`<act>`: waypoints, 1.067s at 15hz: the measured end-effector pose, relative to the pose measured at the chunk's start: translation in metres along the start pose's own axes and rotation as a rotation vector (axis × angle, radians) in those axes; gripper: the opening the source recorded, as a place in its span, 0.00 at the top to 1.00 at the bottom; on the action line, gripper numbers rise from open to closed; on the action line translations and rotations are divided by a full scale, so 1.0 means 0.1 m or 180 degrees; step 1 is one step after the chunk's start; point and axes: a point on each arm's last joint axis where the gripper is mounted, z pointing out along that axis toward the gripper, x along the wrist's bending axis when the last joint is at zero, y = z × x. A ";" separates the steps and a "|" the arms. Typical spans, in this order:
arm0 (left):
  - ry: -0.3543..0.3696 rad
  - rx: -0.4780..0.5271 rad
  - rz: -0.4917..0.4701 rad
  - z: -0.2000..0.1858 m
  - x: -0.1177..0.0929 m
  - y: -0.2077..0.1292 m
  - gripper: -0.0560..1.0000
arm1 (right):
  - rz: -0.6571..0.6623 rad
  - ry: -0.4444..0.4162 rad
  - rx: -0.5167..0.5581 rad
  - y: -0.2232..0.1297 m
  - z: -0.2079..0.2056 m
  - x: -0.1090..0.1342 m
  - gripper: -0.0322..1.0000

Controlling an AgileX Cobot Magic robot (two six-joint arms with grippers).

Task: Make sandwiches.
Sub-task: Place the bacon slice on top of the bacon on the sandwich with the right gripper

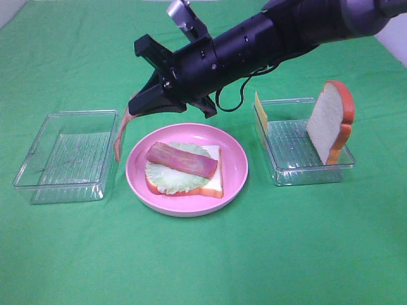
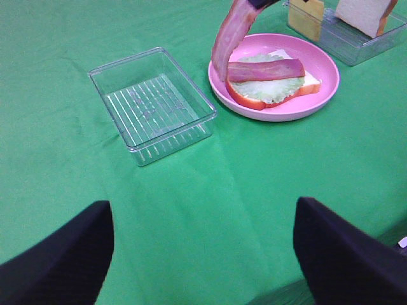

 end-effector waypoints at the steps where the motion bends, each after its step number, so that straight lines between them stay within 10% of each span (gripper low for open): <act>1: 0.0000 0.0000 0.0000 0.00 0.00 0.00 0.25 | 0.0028 -0.0072 0.0011 0.00 0.02 -0.06 0.97; 11: 0.0000 0.0000 0.0000 0.00 0.00 0.00 0.25 | 0.0310 -0.1730 0.0368 -0.09 -0.20 -0.60 0.97; 16: 0.0000 0.0000 0.0000 0.00 0.00 0.00 0.25 | 0.0262 -0.1797 0.0358 -0.08 -0.27 -0.54 0.44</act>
